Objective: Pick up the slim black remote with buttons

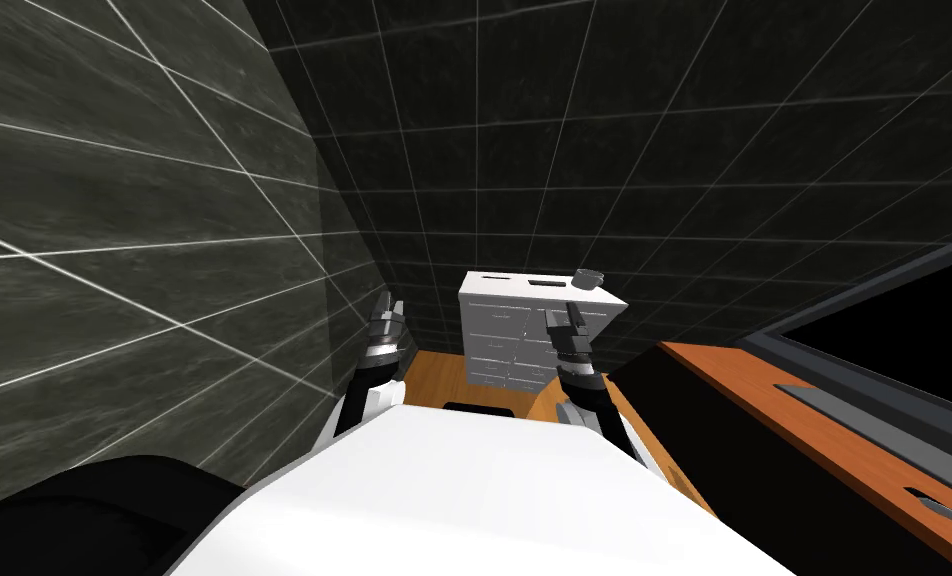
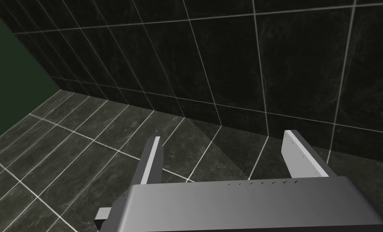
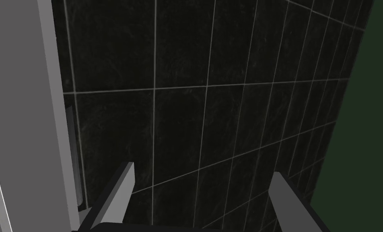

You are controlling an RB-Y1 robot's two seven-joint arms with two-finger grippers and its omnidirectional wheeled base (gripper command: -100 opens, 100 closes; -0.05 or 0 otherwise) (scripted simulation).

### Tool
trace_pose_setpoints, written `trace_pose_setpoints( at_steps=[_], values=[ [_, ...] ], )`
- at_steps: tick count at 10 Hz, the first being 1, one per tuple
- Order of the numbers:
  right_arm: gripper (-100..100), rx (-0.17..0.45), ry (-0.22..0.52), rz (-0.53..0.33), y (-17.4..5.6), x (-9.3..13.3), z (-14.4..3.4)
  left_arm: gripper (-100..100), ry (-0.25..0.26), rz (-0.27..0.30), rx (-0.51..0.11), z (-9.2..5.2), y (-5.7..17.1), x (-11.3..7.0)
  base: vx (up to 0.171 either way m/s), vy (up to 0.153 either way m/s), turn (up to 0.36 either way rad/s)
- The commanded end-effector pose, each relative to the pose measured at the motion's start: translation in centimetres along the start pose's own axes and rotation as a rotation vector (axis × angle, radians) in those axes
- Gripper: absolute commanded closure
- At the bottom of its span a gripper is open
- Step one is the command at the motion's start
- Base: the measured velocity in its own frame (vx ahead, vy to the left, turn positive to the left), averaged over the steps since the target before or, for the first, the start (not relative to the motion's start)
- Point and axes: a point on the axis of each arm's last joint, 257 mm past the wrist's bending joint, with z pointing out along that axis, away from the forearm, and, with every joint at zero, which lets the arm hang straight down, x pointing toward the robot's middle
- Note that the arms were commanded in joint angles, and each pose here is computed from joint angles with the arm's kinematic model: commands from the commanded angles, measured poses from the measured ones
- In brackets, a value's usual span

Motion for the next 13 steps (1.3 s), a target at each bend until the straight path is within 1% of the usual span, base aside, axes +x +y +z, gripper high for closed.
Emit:
trace_pose_setpoints(
  at_steps=[1,2,3,4,5,6,7,8,9,10,11,12,13],
  values=[
    [-100,-0.008,0.055,-0.009,-0.2,1.2,0.0,0,0.0,0.0,0.0,0.0,0.0,0.0,-0.098,-0.039,0.134],
    [-100,-0.004,0.074,-0.017,-0.3,1.4,-0.1,0,0.0,0.0,0.0,0.0,0.0,0.0,-0.093,-0.035,0.073],
    [-100,-0.012,0.117,-0.021,-0.5,2.6,-0.3,0,0.0,0.0,0.0,0.0,0.0,0.0,-0.142,-0.043,0.156],
    [-100,-0.007,0.139,-0.031,-0.6,2.7,-0.4,0,0.0,0.0,0.0,0.0,0.0,0.0,-0.116,-0.055,0.089],
    [-100,-0.016,0.181,-0.033,-0.9,3.9,-0.6,0,0.0,0.0,0.0,0.0,0.0,0.0,-0.125,-0.053,0.174],
    [-100,-0.01,0.209,-0.046,-1.1,4.1,-0.8,0,0.0,0.0,0.0,0.0,0.0,0.0,-0.124,-0.057,0.104],
    [-100,-0.019,0.251,-0.047,-1.4,5.3,-1.2,0,0.0,0.0,0.0,0.0,0.0,0.0,-0.147,-0.052,0.169],
    [-100,-0.013,0.278,-0.06,-1.6,5.4,-1.4,0,0.0,0.0,0.0,0.0,0.0,0.0,-0.117,-0.041,0.119],
    [-100,-0.011,0.286,-0.064,-1.6,5.4,-1.5,0,0.0,0.0,0.0,0.0,0.0,0.0,-0.04,-0.024,0.0],
    [-100,-0.018,0.336,-0.068,-2.1,6.6,-2.0,0,0.0,0.0,0.0,0.0,0.0,0.0,-0.084,-0.025,0.242],
    [-100,-0.011,0.364,-0.083,-2.2,6.7,-2.3,0,0.0,0.0,0.0,0.0,0.0,0.0,-0.108,-0.037,0.113],
    [-100,-0.02,0.407,-0.083,-2.7,7.8,-2.9,0,0.0,0.0,0.0,0.0,0.0,0.0,-0.133,-0.052,0.202],
    [-100,-0.013,0.435,-0.098,-2.8,7.8,-3.2,0,0.0,0.0,0.0,0.0,0.0,0.0,-0.118,-0.041,0.108]
  ],
)
